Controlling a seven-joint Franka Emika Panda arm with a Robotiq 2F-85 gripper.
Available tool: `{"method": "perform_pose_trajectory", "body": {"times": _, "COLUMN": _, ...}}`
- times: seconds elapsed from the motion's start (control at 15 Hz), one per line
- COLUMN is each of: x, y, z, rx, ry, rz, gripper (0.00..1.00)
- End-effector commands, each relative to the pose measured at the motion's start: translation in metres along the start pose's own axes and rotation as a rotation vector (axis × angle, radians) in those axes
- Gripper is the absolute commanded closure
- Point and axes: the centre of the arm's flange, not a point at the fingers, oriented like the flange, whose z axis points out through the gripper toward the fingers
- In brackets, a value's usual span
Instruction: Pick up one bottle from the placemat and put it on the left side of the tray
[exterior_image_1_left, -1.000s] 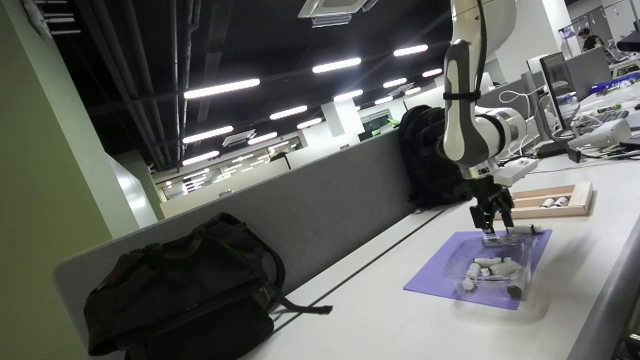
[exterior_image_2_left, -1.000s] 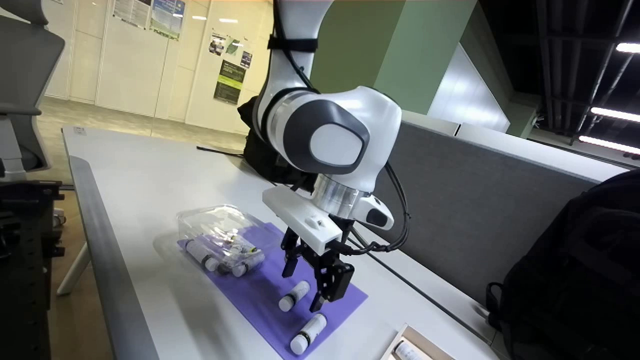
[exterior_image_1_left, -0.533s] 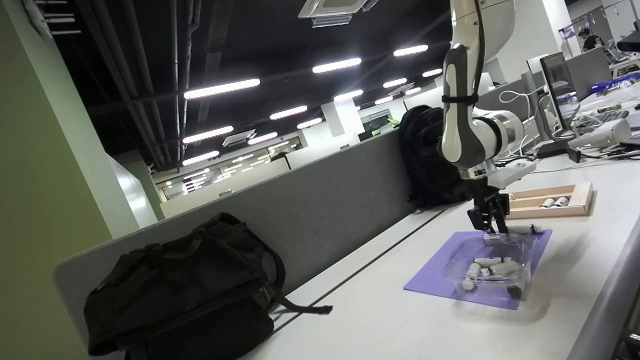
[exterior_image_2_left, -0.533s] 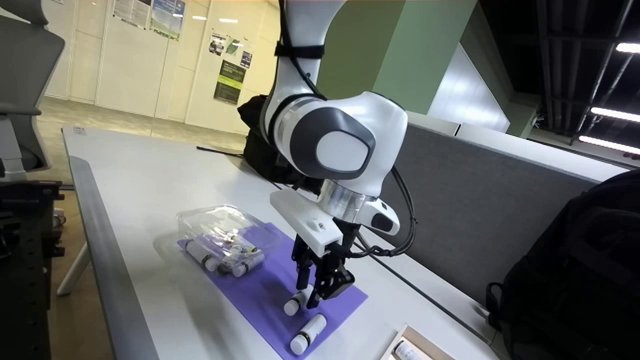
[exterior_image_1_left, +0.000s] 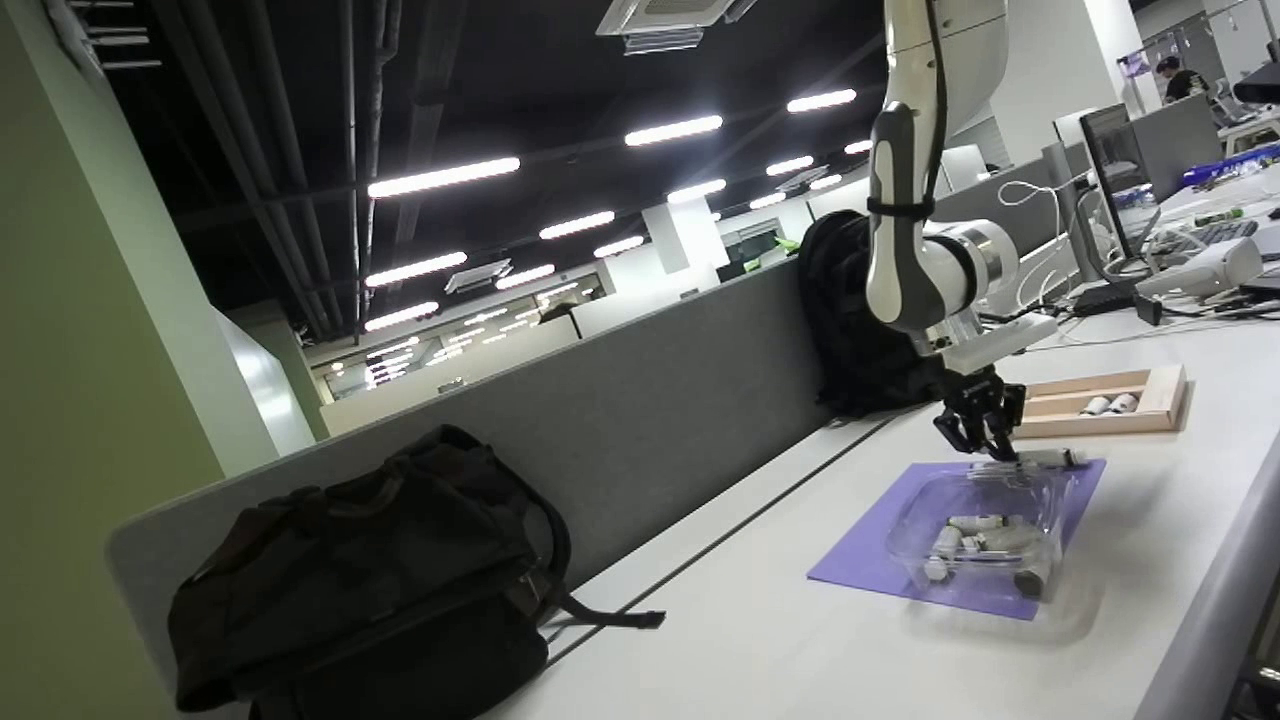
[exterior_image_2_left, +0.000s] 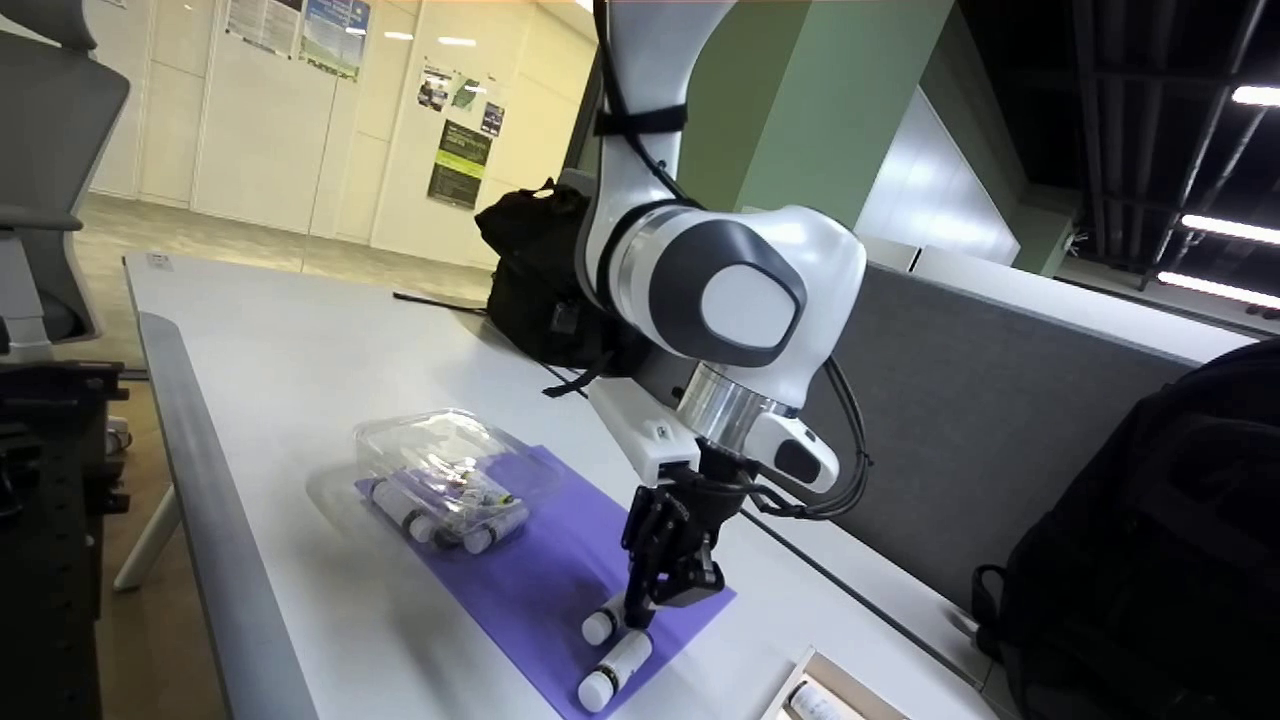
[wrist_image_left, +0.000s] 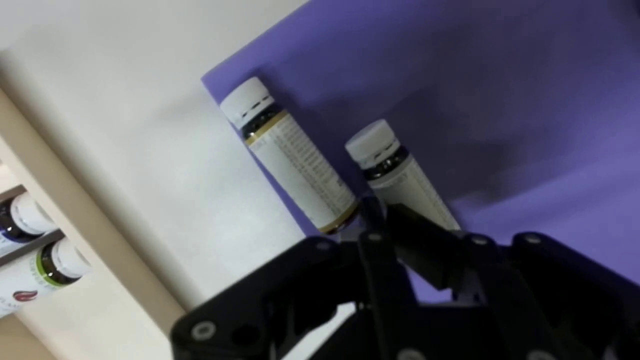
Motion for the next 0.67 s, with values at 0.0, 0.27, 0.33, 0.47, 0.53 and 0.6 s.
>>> {"method": "perform_pose_trajectory", "body": {"times": 0.0, "x": 0.007, "y": -0.003, "z": 0.001, "rx": 0.039, "ry": -0.075, "rz": 0.071, "gripper": 0.56}}
{"method": "perform_pose_trajectory", "body": {"times": 0.27, "x": 0.004, "y": -0.005, "z": -0.004, "rx": 0.075, "ry": -0.130, "rz": 0.093, "gripper": 0.28}}
{"method": "perform_pose_trajectory", "body": {"times": 0.33, "x": 0.004, "y": -0.005, "z": -0.003, "rx": 0.079, "ry": -0.138, "rz": 0.096, "gripper": 0.20}}
{"method": "perform_pose_trajectory", "body": {"times": 0.47, "x": 0.003, "y": -0.007, "z": 0.002, "rx": 0.086, "ry": -0.144, "rz": 0.094, "gripper": 0.08}}
{"method": "perform_pose_trajectory", "body": {"times": 0.53, "x": 0.002, "y": -0.007, "z": 0.004, "rx": 0.091, "ry": -0.144, "rz": 0.092, "gripper": 0.02}}
{"method": "perform_pose_trajectory", "body": {"times": 0.6, "x": 0.001, "y": -0.009, "z": 0.007, "rx": 0.095, "ry": -0.143, "rz": 0.088, "gripper": 0.00}}
